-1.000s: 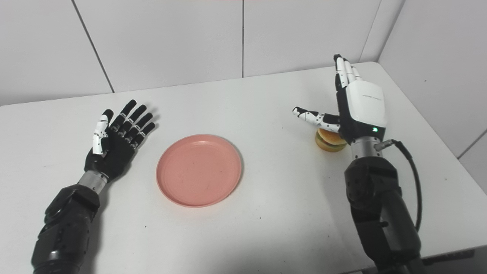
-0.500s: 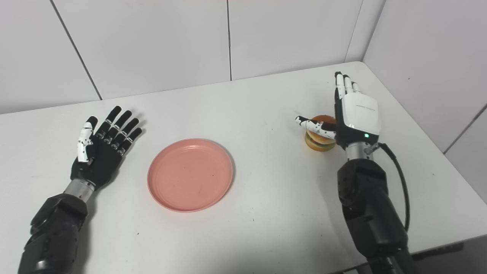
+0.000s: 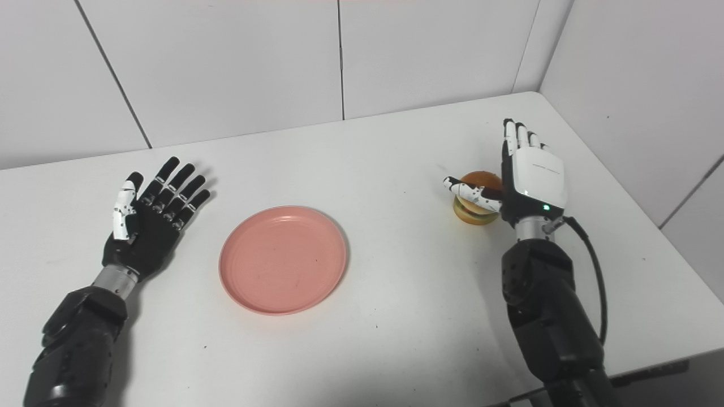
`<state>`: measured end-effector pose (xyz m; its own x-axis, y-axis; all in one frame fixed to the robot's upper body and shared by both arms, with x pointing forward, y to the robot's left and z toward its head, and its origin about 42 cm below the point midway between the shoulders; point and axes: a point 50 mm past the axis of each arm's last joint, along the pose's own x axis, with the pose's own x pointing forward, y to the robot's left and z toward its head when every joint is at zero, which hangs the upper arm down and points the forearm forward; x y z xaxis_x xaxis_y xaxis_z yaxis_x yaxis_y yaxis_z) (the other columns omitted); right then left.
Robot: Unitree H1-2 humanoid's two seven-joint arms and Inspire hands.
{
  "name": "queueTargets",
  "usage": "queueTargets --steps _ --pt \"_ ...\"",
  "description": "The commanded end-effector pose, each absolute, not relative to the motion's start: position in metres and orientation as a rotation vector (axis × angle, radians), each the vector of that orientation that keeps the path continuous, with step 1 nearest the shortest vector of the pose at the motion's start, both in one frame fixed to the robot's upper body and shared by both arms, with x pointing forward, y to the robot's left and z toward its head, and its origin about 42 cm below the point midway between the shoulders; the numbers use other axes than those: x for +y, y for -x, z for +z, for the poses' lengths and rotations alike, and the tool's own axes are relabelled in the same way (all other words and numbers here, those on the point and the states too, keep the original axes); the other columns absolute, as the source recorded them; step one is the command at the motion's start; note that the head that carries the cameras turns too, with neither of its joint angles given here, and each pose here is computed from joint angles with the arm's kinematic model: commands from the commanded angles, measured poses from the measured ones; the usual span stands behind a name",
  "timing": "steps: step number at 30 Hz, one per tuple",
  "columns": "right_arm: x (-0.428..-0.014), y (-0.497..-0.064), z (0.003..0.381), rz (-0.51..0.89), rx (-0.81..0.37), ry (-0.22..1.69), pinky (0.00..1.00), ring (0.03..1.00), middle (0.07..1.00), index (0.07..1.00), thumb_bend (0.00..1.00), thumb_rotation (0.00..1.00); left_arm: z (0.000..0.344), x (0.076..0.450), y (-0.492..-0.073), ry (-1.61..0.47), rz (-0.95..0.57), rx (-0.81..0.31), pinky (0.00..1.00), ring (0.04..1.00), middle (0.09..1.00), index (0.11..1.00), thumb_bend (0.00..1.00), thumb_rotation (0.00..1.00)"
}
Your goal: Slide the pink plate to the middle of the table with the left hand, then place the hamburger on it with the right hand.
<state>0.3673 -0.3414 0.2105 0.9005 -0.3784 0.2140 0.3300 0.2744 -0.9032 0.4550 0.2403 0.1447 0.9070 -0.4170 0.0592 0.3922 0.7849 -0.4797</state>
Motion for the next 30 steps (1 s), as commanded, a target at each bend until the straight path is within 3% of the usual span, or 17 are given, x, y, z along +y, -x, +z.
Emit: queueTargets --steps 1,16,30 --pt "-0.338 -0.37 0.227 -0.508 0.005 1.202 0.92 0.954 0.973 1.0 1.0 0.81 0.101 0.255 -0.433 0.504 -0.356 0.244 0.93 0.922 0.942 0.943 0.37 1.0" --pt "-0.314 -0.375 0.235 -0.435 0.051 1.193 0.82 0.909 0.94 0.971 1.0 0.7 0.105 0.258 -0.435 0.513 -0.357 0.248 0.94 0.929 0.946 0.949 0.35 1.0" --pt "-0.323 -0.376 0.234 -0.454 0.085 1.235 0.78 0.871 0.914 0.935 1.0 0.61 0.106 0.259 -0.435 0.515 -0.357 0.246 0.94 0.924 0.943 0.945 0.35 1.0"
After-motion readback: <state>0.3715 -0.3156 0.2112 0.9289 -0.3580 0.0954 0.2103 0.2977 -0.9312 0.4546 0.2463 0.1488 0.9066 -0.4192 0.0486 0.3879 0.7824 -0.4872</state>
